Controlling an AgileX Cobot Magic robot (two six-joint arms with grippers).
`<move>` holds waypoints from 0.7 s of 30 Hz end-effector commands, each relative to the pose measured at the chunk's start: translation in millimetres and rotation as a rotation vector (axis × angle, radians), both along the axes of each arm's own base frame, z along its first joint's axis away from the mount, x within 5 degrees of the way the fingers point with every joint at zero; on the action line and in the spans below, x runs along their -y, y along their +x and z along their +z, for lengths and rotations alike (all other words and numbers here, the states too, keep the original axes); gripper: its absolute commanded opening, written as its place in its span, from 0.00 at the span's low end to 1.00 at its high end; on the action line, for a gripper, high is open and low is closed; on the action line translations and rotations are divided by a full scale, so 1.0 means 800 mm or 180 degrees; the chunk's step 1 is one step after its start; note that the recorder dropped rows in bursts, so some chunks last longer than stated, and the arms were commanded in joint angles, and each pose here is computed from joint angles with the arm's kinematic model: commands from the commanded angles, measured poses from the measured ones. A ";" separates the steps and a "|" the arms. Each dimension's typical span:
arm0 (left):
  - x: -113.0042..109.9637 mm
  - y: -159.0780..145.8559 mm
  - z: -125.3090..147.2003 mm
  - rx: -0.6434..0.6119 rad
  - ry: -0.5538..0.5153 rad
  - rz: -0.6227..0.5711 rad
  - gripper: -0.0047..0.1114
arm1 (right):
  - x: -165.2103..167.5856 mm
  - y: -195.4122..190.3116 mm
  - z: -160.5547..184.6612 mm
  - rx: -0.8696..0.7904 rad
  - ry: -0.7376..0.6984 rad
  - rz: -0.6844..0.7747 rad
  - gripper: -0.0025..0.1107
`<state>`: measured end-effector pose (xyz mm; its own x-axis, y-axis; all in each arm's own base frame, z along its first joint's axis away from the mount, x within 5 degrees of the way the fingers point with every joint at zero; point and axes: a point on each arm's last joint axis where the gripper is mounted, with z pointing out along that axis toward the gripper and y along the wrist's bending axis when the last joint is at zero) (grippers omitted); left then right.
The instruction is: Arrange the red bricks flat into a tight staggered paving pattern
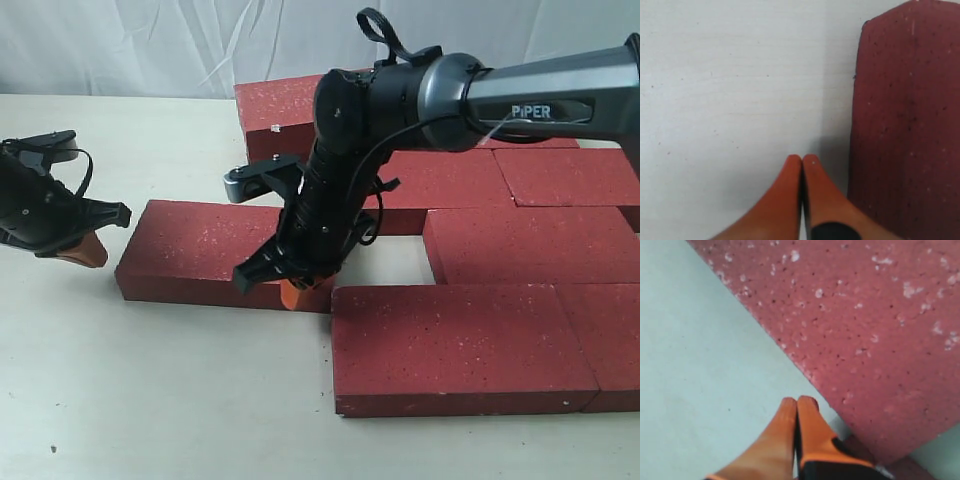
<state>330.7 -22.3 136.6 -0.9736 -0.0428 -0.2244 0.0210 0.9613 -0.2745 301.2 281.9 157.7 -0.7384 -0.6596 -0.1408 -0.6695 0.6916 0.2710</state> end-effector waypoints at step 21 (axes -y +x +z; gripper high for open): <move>0.000 0.001 -0.002 0.0041 0.0006 0.0034 0.04 | 0.018 -0.002 0.043 0.0348 -0.0186 0.0185 0.02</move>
<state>332.0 -21.9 136.8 -0.9701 -0.0462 -0.2382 0.0205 0.9626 -0.2702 300.4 269.6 177.8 -0.6857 -0.7152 -0.1353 -0.7273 0.6661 0.1651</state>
